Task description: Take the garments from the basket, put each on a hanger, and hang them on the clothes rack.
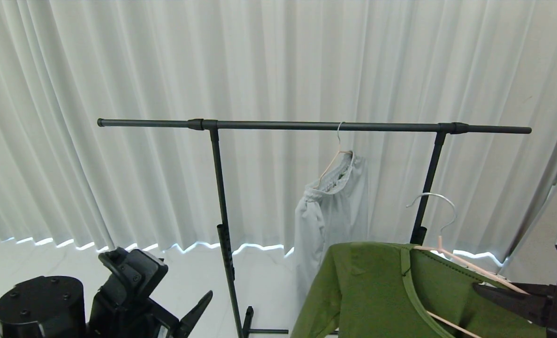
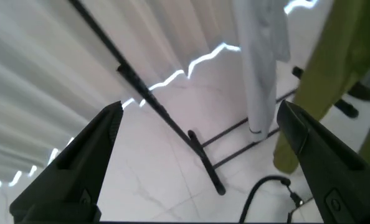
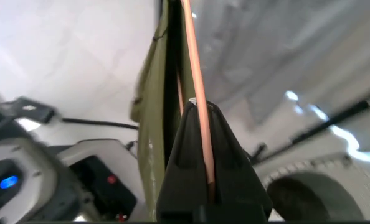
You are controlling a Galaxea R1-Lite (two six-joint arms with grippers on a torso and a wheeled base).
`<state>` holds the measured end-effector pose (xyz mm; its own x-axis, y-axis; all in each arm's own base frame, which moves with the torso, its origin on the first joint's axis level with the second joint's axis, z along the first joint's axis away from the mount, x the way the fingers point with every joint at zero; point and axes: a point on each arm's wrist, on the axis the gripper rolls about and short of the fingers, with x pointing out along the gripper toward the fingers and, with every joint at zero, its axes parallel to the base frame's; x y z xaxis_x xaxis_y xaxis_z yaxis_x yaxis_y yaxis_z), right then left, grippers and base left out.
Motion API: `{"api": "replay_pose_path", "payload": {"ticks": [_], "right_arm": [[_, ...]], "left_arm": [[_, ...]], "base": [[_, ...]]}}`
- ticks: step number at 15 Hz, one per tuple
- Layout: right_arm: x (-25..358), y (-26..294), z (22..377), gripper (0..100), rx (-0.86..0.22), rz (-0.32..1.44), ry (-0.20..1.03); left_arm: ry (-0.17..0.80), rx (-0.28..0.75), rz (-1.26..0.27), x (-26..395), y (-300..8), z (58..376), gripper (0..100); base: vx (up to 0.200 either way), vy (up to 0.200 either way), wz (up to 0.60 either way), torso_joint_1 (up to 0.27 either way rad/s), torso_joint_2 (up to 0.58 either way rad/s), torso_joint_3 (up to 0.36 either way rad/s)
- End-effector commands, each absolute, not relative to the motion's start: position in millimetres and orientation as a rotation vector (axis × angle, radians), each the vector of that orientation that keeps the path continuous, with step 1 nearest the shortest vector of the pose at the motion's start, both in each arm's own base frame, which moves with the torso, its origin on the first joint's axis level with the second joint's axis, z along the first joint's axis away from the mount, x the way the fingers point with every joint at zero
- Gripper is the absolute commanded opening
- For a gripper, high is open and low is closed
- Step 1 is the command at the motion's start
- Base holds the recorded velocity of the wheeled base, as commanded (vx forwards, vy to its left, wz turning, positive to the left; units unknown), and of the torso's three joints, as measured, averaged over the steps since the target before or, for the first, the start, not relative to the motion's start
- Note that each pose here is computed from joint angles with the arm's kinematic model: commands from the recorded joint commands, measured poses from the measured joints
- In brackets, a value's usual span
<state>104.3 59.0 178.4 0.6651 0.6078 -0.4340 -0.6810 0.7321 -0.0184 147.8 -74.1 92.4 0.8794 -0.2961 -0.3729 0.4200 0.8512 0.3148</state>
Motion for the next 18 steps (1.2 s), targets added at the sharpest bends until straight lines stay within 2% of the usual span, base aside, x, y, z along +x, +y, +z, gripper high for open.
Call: {"api": "replay_pose_path", "payload": {"ticks": [1,4,7,8,10,12,14,18], "right_arm": [[108.1,52.3,176.7,0,-0.181,0.639,0.433],[111.6,45.2,176.5,0,-0.167,0.565,0.44],[112.2,43.8,176.6,0,-0.166,0.553,0.439],[112.7,44.0,176.2,0,-0.165,0.553,0.442],[113.8,42.7,175.9,0,-0.162,0.539,0.446],[116.0,39.7,175.1,0,-0.157,0.511,0.454],[117.6,36.6,174.7,0,-0.151,0.484,0.458],[118.3,34.1,174.6,0,-0.146,0.463,0.461]], "left_arm": [[0.309,0.372,-0.272,152.6,-56.9,97.8,100],[0.277,0.34,-0.135,167.1,-38.4,109.1,100],[0.245,0.291,-0.057,190.2,-30.5,147.5,100],[0.281,0.248,-0.058,188.9,-30.6,166.5,100],[0.423,0.241,-0.079,166.2,-27.7,186.8,100],[0.563,0.236,-0.167,134.5,-23.2,184.0,100],[0.619,0.233,-0.191,123.9,-21.6,164.3,100],[0.587,0.236,-0.209,110.6,-21.5,160.7,100]], "base": [[0.0,0.0,0.0,0.0,0.0,0.0],[0.0,0.0,0.0,0.0,0.0,0.0],[0.0,0.0,0.0,0.0,0.0,0.0],[0.0,0.0,0.0,0.0,0.0,0.0],[0.0,0.0,0.0,0.0,0.0,0.0],[0.0,0.0,0.0,0.0,0.0,0.0],[0.0,0.0,0.0,0.0,0.0,0.0],[0.0,0.0,0.0,0.0,0.0,0.0]]}}
